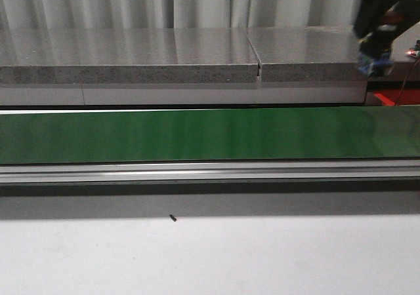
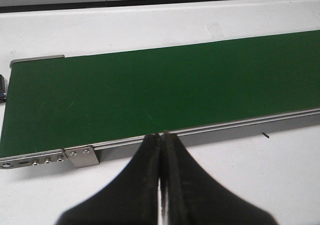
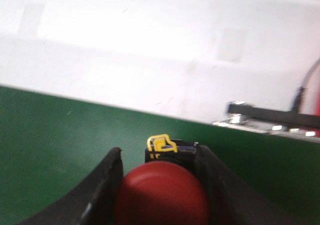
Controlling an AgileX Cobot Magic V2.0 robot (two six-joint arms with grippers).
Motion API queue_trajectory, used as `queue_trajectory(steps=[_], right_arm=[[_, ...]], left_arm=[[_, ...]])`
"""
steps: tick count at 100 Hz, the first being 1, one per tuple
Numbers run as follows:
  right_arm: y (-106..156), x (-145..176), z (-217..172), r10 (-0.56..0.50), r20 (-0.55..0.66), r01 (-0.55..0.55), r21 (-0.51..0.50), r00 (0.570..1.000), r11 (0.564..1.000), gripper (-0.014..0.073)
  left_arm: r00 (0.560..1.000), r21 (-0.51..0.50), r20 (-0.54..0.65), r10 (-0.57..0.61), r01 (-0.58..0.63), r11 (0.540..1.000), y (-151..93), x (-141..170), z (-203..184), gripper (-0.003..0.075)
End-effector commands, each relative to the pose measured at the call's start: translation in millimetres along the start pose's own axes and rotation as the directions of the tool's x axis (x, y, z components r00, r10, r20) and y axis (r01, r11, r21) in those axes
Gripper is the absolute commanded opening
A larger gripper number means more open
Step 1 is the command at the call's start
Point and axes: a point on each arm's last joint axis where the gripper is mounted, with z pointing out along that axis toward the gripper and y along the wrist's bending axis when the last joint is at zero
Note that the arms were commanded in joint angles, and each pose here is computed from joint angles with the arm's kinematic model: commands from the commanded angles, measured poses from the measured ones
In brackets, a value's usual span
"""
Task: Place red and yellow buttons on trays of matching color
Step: 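Carry the red button into the red tray and open the right gripper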
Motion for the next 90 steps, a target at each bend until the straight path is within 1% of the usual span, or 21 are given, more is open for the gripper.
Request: queue_trajectory(steps=[1,14,21,28,37,56,90], right_arm=[[-25.3,-26.4,-37.5,0.033,0.114,-0.039,0.05,0.993,0.998,0.0057],[-70.5,-44.7,-43.4,0.102,0.114,-0.115,0.107,0.988,0.988,0.0057],[-88.5,-53.9,-42.7,0.129,0.14,-0.147,0.124,0.982,0.981,0.0057],[-100.8,-60.2,-37.2,0.141,0.15,-0.162,0.135,0.979,0.977,0.0057],[-111.8,-66.5,-24.1,0.15,0.164,-0.174,0.144,0.975,0.974,0.0057],[-129.8,-73.6,16.0,0.162,0.165,-0.187,0.153,0.973,0.97,0.0057],[-149.0,-80.4,59.9,0.166,0.145,-0.19,0.163,0.975,0.968,0.0057]], left_arm=[[0.997,0.009,0.082,-0.005,0.005,1.0,-2.1,-11.2,-5.4,-0.002],[0.997,0.009,0.082,-0.005,0.005,1.0,-2.1,-11.2,-5.4,-0.002],[0.997,0.009,0.082,-0.005,0.005,1.0,-2.1,-11.2,-5.4,-0.002],[0.997,0.009,0.082,-0.005,0.005,1.0,-2.1,-11.2,-5.4,-0.002],[0.997,0.009,0.082,-0.005,0.005,1.0,-2.1,-11.2,-5.4,-0.002],[0.997,0.009,0.082,-0.005,0.005,1.0,-2.1,-11.2,-5.4,-0.002],[0.997,0.009,0.082,-0.005,0.005,1.0,-2.1,-11.2,-5.4,-0.002]])
